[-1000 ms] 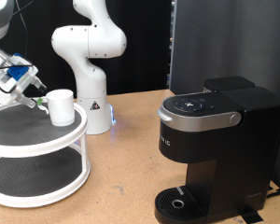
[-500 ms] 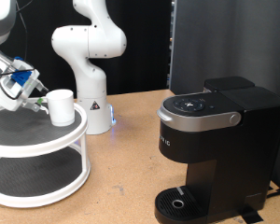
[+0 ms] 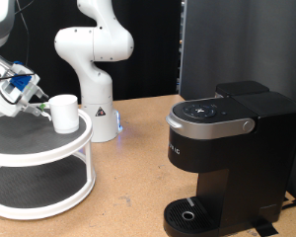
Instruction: Make a cup of coffee with the keurig machine
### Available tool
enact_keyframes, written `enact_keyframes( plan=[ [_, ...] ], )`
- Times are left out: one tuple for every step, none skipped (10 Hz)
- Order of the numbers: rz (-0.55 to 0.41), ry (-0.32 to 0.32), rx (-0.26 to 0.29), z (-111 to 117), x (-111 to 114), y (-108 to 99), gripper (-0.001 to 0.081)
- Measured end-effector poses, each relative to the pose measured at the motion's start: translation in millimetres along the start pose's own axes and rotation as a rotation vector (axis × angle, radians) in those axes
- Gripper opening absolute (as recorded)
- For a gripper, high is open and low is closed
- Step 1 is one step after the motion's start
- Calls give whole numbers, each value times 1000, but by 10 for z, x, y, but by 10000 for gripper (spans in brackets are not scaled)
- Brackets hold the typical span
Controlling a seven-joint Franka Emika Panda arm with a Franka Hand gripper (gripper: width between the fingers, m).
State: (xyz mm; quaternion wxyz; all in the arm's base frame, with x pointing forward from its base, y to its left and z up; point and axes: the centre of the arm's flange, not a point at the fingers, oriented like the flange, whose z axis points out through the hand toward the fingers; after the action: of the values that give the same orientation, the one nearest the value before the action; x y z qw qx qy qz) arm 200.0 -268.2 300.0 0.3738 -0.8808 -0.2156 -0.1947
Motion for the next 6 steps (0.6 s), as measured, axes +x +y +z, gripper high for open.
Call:
enact_keyframes(
  plan=[
    [-6,6,-1,-6,-28,1,675],
    [-10,11,-2,-15,-51,2,534],
    [-12,15,-5,-26,-65,3,400],
    [-15,19,-6,-34,-78,4,400],
    [-16,21,-7,-39,-99,5,219],
    [-15,24,-8,-47,-112,5,87]
  ],
)
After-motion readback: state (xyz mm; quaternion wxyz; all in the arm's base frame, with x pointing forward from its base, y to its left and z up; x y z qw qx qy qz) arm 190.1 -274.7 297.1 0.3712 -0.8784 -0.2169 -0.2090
